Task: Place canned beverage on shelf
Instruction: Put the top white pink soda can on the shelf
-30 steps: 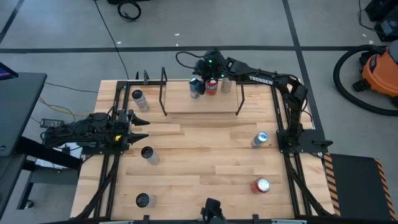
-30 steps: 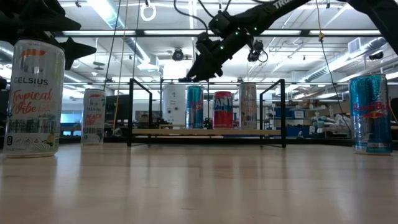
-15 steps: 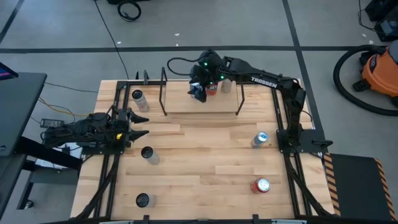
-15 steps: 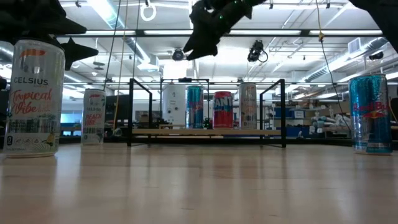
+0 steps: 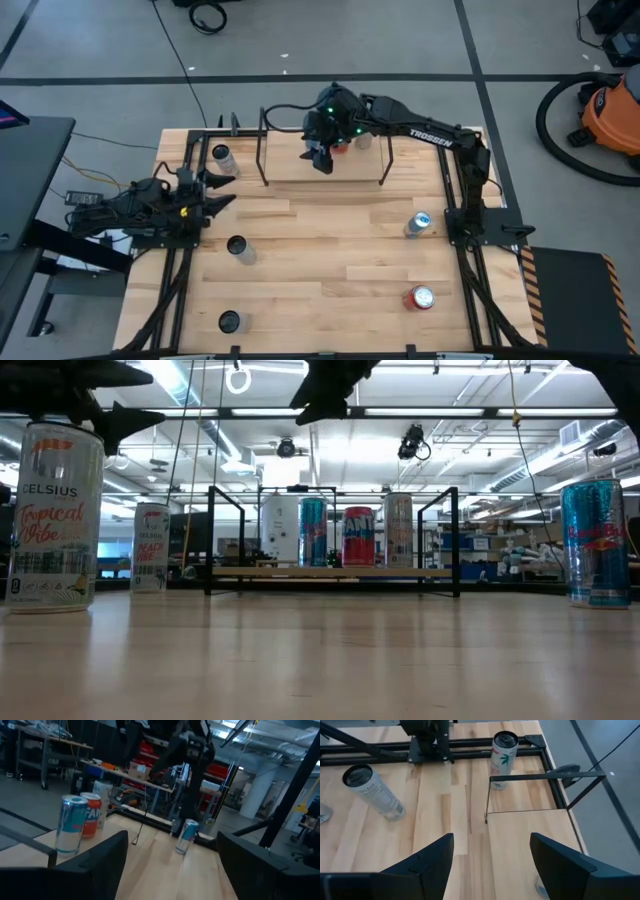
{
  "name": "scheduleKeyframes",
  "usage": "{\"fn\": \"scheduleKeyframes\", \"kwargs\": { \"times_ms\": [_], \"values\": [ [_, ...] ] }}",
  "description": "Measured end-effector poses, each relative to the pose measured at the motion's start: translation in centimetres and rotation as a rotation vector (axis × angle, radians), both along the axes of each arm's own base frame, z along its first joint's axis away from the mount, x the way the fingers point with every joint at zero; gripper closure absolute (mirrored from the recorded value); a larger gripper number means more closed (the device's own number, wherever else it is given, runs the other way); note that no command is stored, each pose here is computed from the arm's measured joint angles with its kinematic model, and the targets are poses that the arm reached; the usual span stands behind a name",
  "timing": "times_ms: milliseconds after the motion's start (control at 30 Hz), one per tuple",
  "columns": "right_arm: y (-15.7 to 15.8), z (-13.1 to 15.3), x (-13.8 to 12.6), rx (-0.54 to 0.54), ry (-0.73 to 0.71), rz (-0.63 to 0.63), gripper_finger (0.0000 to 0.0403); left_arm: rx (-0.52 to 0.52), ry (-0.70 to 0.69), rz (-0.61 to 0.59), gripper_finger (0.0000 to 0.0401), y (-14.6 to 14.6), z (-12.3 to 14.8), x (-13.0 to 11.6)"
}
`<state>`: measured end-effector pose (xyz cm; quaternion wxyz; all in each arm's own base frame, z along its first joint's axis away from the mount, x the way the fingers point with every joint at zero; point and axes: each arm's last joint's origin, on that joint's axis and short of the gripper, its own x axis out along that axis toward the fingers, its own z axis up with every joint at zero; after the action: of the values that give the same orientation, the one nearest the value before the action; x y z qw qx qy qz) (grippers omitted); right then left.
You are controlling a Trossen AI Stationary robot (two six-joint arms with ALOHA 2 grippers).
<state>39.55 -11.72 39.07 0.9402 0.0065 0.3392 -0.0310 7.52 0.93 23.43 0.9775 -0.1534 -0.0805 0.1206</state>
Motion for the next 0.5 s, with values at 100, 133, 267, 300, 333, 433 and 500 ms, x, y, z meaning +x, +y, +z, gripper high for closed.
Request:
{"fn": "scheduleKeyframes", "kwargs": {
  "times_ms": [100,133,267,300,333,433,500],
  "values": [
    [0.5,-0.1,0.0,0.000,0.020,0.005,0.0133,-0.033,-0.015,-0.005,0.0092,0.0,0.1,0.0],
    [0.6,-0.2,0.0,0.002,0.026,0.008,0.0133,-0.032,-0.015,-0.009,0.0092,0.0,0.1,0.0],
    [1.2,-0.4,-0.2,0.011,0.066,0.018,0.0133,-0.033,-0.014,-0.019,0.0092,0.0,0.0,0.0],
    [1.3,-0.4,-0.3,0.015,0.078,0.021,0.0133,-0.042,-0.017,-0.020,0.0092,0.0,0.1,0.0],
    [1.5,-0.4,-0.4,0.017,0.086,0.024,0.0133,-0.052,-0.020,-0.022,0.0092,0.0,0.1,0.0],
    [2.0,-0.1,-1.0,0.015,0.107,0.026,0.0133,-0.051,-0.030,-0.022,0.0092,0.0,0.2,0.0],
    [2.4,0.3,-1.3,-0.001,0.113,0.017,0.0133,-0.052,-0.032,-0.022,0.0092,0.0,0.2,0.1]
  ]
}}
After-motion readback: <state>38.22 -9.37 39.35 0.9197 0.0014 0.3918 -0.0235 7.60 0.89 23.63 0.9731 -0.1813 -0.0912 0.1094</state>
